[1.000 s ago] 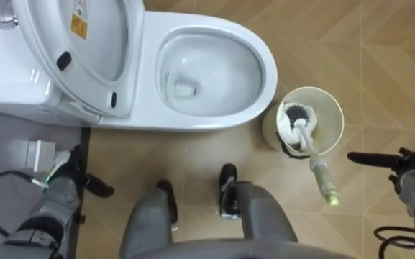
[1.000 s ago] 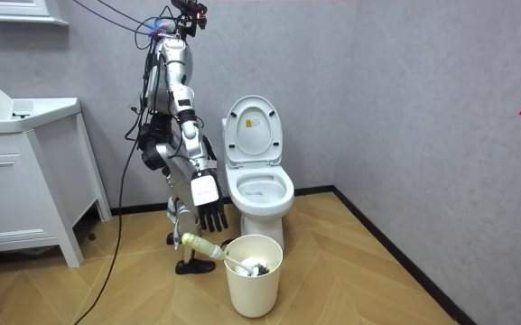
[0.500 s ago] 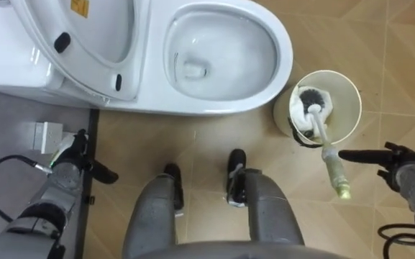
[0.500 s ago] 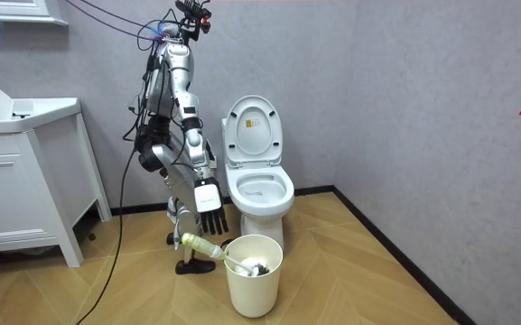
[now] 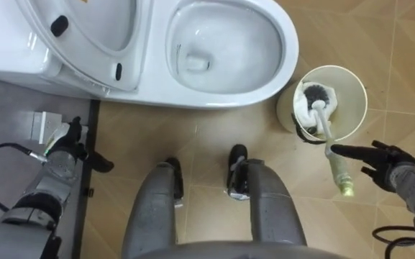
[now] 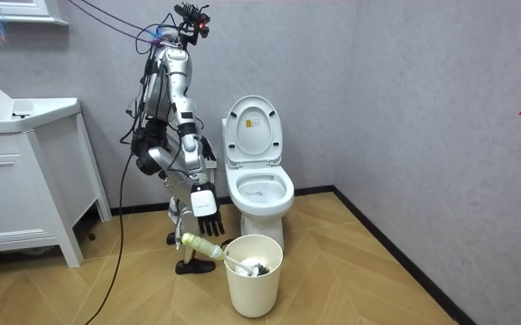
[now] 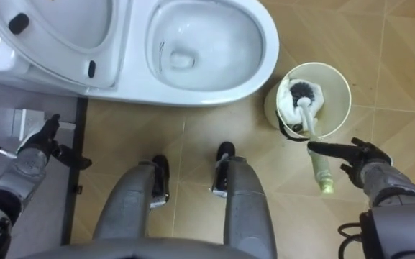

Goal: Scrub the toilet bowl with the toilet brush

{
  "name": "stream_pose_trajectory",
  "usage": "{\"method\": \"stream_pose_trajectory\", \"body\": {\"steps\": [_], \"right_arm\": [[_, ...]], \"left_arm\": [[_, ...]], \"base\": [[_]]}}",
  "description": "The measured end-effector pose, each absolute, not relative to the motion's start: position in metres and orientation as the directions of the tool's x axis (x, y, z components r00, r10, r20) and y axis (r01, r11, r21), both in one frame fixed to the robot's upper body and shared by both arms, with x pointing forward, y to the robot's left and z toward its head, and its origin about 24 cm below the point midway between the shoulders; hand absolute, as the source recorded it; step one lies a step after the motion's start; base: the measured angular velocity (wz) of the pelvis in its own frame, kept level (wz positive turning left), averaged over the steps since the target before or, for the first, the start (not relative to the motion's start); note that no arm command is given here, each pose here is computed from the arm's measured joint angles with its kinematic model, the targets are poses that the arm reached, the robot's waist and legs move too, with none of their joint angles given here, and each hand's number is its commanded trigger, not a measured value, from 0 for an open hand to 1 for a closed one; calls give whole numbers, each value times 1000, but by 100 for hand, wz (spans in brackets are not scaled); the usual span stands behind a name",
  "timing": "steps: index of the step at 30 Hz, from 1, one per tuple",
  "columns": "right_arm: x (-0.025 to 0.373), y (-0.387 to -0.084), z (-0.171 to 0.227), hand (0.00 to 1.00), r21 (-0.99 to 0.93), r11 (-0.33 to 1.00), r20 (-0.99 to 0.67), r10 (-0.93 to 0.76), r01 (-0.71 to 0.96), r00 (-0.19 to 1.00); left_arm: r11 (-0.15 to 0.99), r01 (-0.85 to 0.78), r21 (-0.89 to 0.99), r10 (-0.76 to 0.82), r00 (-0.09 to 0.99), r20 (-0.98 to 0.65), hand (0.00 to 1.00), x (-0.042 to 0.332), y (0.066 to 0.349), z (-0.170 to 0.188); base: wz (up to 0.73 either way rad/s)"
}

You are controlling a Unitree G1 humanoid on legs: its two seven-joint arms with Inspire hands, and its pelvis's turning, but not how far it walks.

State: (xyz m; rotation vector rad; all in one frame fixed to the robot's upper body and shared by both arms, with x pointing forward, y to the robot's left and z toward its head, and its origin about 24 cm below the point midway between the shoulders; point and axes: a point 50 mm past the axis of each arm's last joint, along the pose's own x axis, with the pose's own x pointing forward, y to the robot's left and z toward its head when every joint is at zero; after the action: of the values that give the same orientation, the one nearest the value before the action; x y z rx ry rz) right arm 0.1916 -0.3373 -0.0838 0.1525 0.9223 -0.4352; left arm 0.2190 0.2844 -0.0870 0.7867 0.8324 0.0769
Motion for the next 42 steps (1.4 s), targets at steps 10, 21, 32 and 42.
{"method": "stream_pose_trajectory", "body": {"steps": [10, 21, 32, 42], "right_arm": [[196, -333, -83, 0, -34, 930, -801, -245, 367, 546], [202, -333, -80, 0, -46, 944, -799, -232, 328, 555], [202, -334, -79, 0, -42, 928, -794, -257, 371, 551], [222, -331, -68, 0, -186, 932, -732, -342, 310, 589]], "left_arm": [[741, 195, 643, 348, 707, -615, 0, 230, 283, -81], [765, 175, 620, 326, 724, -607, 0, 243, 275, -75], [791, 144, 595, 329, 721, -610, 0, 245, 274, -74], [763, 89, 640, 393, 723, -569, 0, 230, 277, -81]], "base": [[0], [1], [0], [0]]}}
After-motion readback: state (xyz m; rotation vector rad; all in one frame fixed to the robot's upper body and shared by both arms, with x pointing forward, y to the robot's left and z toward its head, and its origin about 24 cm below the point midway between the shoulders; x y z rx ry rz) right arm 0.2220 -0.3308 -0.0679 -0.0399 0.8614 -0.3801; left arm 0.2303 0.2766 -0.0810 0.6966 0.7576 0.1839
